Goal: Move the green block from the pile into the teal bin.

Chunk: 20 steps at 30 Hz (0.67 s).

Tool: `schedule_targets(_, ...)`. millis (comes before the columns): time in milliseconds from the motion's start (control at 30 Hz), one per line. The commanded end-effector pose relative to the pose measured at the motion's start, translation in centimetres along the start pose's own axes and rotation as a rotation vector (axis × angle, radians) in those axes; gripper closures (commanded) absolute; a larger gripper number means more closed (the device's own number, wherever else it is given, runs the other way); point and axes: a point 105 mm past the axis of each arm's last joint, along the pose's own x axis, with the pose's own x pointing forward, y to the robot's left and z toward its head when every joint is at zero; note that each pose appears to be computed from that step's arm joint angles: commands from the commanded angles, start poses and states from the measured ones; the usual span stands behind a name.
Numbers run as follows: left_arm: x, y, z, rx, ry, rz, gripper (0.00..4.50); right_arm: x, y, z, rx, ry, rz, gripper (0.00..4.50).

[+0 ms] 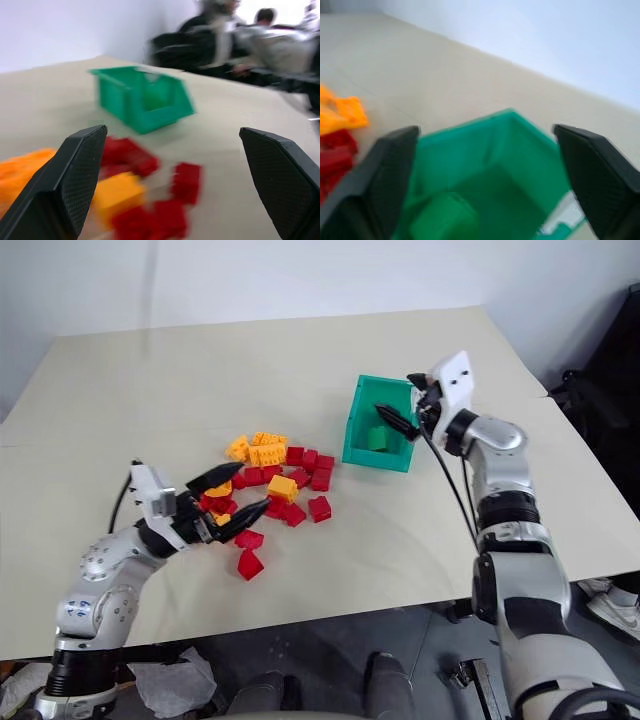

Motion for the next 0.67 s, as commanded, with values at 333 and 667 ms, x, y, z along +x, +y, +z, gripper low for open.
schedule_targets(333, -8.1, 1.8, -2.6, 0.188, 0.285, 0.032, 0.00, -11.7, 8.6, -0.5, 0.041, -0.003, 0.423, 0.02)
schedule_targets(667, -8.8, 3.1, -1.8, 0.227, 0.259, 0.150, 0.00, -15.1, 10.5, -3.1, 0.046, 0.084, 0.396, 0.02)
